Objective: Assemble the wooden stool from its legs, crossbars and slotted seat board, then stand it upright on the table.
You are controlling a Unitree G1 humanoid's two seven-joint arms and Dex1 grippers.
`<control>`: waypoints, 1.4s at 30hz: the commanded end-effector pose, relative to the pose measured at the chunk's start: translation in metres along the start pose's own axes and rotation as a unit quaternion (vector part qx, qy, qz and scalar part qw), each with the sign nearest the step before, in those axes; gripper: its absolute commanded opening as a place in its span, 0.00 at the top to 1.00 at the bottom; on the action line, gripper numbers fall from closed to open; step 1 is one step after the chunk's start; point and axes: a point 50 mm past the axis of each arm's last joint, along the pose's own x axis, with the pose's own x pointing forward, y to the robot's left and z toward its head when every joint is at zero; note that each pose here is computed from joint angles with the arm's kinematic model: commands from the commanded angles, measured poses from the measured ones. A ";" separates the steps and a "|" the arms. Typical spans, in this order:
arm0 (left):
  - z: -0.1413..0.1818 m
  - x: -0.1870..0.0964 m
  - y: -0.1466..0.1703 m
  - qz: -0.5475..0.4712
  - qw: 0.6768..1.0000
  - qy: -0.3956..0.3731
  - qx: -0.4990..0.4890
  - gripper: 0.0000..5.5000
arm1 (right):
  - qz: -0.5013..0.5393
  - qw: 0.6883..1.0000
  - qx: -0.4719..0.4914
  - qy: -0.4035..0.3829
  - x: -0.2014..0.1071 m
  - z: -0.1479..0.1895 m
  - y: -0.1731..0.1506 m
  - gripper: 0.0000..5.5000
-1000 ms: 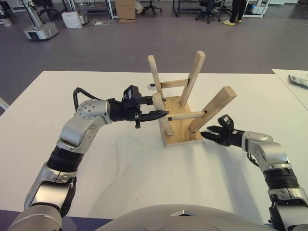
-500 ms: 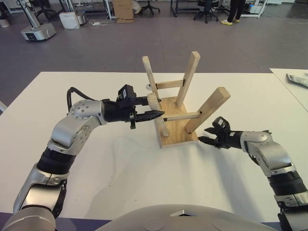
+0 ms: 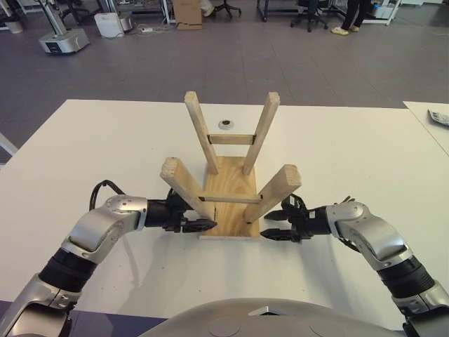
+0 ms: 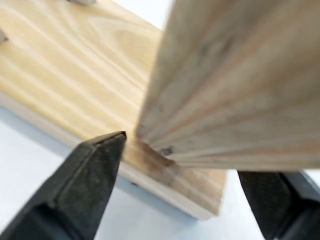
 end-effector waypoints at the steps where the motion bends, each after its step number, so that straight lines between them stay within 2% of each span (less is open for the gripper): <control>1: -0.009 -0.010 -0.003 0.032 0.999 0.004 0.020 0.20 | -0.010 1.000 -0.009 -0.021 -0.004 0.010 -0.005 0.47; 4: -0.001 -0.040 -0.017 0.026 0.996 0.003 0.083 0.20 | -0.031 0.999 -0.011 -0.026 -0.012 0.010 -0.012 0.47; 6: 0.007 -0.062 -0.032 0.015 0.997 0.008 0.071 0.20 | -0.047 0.998 -0.013 -0.029 -0.020 0.010 -0.017 0.47; 8: 0.025 -0.086 -0.040 0.026 0.997 -0.027 0.062 0.20 | -0.068 0.997 -0.010 -0.042 -0.035 0.013 -0.021 0.47; 11: 0.059 -0.115 -0.036 0.064 0.986 -0.141 0.055 0.20 | -0.072 0.993 -0.004 -0.089 -0.063 0.033 -0.022 0.47; 13: 0.084 -0.139 -0.040 0.065 0.970 -0.222 0.070 0.20 | -0.030 0.973 0.004 -0.227 -0.102 0.077 -0.012 0.47; 15: 0.108 -0.158 -0.047 0.053 0.948 -0.300 0.091 0.20 | 0.023 0.936 -0.018 -0.351 -0.135 0.114 0.004 0.47; 16: 0.115 -0.162 -0.050 0.048 0.940 -0.325 0.095 0.20 | 0.038 0.923 -0.023 -0.383 -0.143 0.124 0.009 0.47; 18: 0.145 -0.159 -0.059 0.017 0.898 -0.421 0.125 0.20 | 0.103 0.873 -0.050 -0.474 -0.150 0.157 0.028 0.47; 20: 0.163 -0.152 -0.063 0.002 0.871 -0.473 0.134 0.20 | 0.141 0.844 -0.054 -0.515 -0.151 0.175 0.041 0.47; 23: 0.185 -0.140 -0.056 0.039 0.844 -0.518 0.133 0.20 | 0.140 0.836 -0.041 -0.529 -0.136 0.191 0.052 0.47; 24: 0.187 -0.133 -0.053 0.058 0.845 -0.517 0.124 0.20 | 0.141 0.839 -0.034 -0.524 -0.127 0.193 0.056 0.47; 26: 0.173 -0.112 -0.044 0.088 0.868 -0.480 0.090 0.20 | 0.136 0.856 -0.011 -0.498 -0.105 0.186 0.059 0.47; 27: 0.157 -0.097 -0.040 0.098 0.892 -0.436 0.063 0.20 | 0.123 0.874 0.006 -0.470 -0.090 0.176 0.057 0.47; 29: 0.098 -0.053 -0.034 0.110 0.957 -0.267 0.041 0.20 | 0.090 0.920 0.042 -0.379 -0.053 0.146 0.054 0.47; 30: 0.064 -0.034 -0.033 0.110 0.974 -0.197 0.014 0.20 | 0.079 0.936 0.054 -0.339 -0.039 0.131 0.054 0.47; 32: 0.007 -0.007 -0.036 0.109 0.991 -0.060 0.048 0.20 | 0.050 0.952 0.055 -0.296 -0.026 0.114 0.051 0.47; 34: -0.001 0.000 -0.031 0.117 0.989 -0.062 0.061 0.20 | 0.033 0.949 0.053 -0.309 -0.027 0.117 0.045 0.47; 38: 0.022 -0.005 -0.013 0.154 0.977 -0.107 0.098 0.20 | 0.024 0.946 0.040 -0.322 -0.029 0.124 0.041 0.47; 42: 0.071 -0.020 -0.029 0.122 0.958 -0.213 0.150 0.20 | 0.019 0.932 0.006 -0.363 -0.045 0.144 0.038 0.47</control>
